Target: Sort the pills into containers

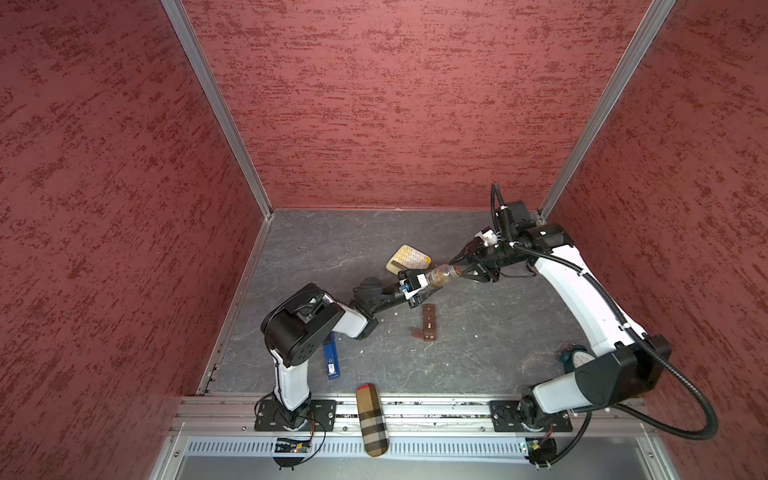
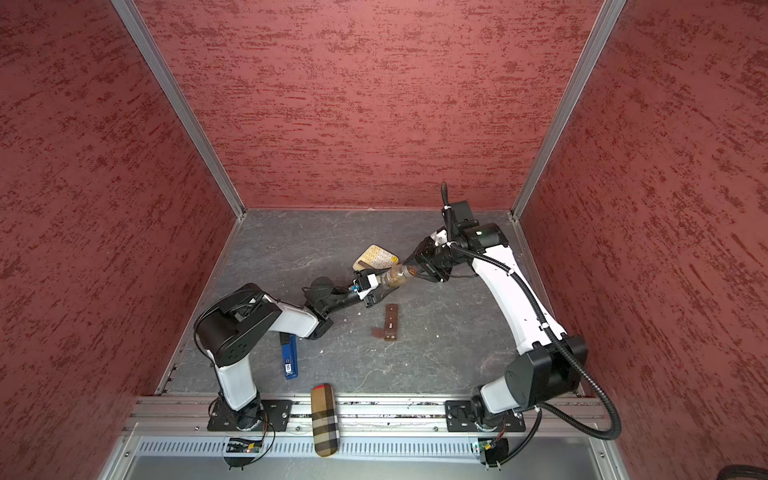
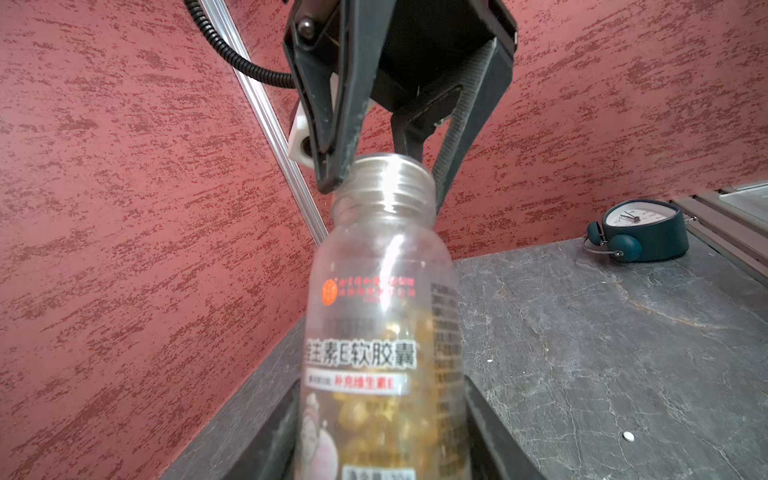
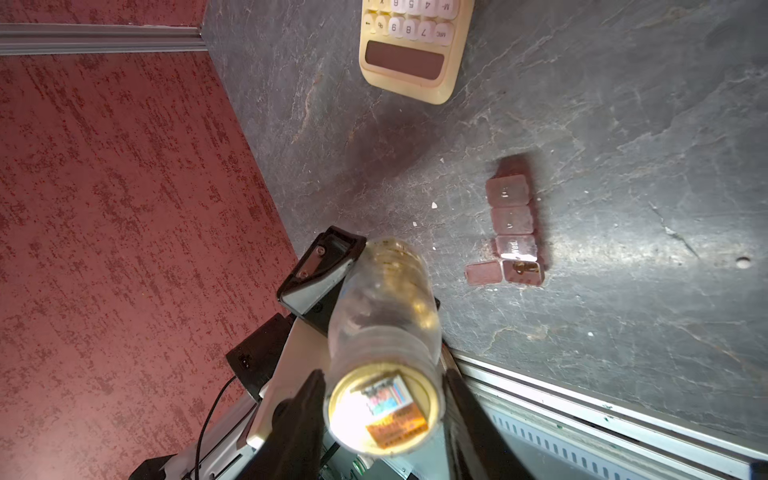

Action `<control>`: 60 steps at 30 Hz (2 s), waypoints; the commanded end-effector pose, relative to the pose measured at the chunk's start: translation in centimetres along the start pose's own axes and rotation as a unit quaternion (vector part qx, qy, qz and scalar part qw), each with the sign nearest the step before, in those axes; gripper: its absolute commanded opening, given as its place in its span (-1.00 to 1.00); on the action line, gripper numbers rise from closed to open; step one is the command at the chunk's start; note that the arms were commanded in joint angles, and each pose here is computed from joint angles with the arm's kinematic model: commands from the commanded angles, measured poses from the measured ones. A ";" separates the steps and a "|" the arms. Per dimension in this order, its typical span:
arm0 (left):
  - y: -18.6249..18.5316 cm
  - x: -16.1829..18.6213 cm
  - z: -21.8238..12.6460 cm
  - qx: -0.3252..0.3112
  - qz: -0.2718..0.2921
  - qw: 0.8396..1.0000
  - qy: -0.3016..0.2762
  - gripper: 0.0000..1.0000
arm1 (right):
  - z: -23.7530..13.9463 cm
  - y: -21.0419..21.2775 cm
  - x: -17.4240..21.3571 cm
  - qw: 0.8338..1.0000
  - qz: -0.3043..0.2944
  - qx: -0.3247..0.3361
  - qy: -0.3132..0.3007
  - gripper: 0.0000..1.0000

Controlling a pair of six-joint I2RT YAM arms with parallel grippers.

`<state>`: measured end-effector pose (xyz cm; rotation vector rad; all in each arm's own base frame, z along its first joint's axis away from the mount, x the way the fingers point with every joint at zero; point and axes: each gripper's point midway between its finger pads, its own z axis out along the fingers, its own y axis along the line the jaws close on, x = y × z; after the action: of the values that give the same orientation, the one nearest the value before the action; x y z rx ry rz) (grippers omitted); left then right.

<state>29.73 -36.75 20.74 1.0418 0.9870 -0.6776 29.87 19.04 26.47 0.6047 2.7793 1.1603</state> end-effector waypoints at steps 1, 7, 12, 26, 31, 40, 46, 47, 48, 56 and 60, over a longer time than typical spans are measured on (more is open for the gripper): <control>-0.4 -1.7 0.0 0.006 0.021 0.999 -0.027 -1.00 | -0.8 0.2 -0.1 1.000 -0.009 0.006 -0.021 -0.04; -0.3 -1.4 0.1 0.007 0.018 0.999 -0.026 -1.00 | -0.9 0.1 -0.1 1.000 -0.015 0.010 -0.023 0.00; -0.3 -1.2 0.2 0.008 0.015 1.000 -0.025 -1.00 | -1.1 0.2 0.0 0.999 -0.017 0.010 -0.025 0.02; 0.4 -1.0 0.4 0.008 -0.003 1.000 -0.027 -1.00 | -3.7 2.7 0.1 0.995 -0.075 -0.027 -0.063 0.32; 0.4 -1.3 0.0 0.011 -0.008 1.000 -0.029 -1.00 | -3.5 2.4 -0.7 0.992 -0.101 -0.010 -0.073 0.38; 0.2 -1.9 0.2 0.020 -0.018 0.999 -0.037 -1.00 | -1.6 2.9 -1.8 0.989 -0.139 -0.016 -0.056 0.41; 0.1 -1.9 0.3 0.024 -0.022 0.999 -0.038 -1.00 | -0.7 3.4 -1.4 0.987 -0.156 -0.029 -0.037 0.41; 0.1 -1.8 0.3 0.024 -0.023 0.999 -0.038 -1.00 | -0.6 3.5 -1.2 0.986 -0.159 -0.032 -0.034 0.41; 0.2 -1.7 0.4 0.023 -0.023 0.999 -0.037 -1.00 | -0.6 3.7 -1.0 0.986 -0.163 -0.034 -0.032 0.41; 0.4 -1.2 0.5 0.019 -0.022 0.999 -0.033 -1.00 | -0.7 3.2 0.8 0.984 -0.178 -0.016 -0.013 0.35; 0.8 -0.8 0.5 0.015 -0.022 0.999 -0.030 -1.00 | -0.9 2.8 1.5 0.984 -0.179 -0.008 -0.012 0.33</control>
<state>29.68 -36.80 21.75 1.0351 0.9634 -0.7596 30.47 20.77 27.85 0.1672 2.7211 1.0910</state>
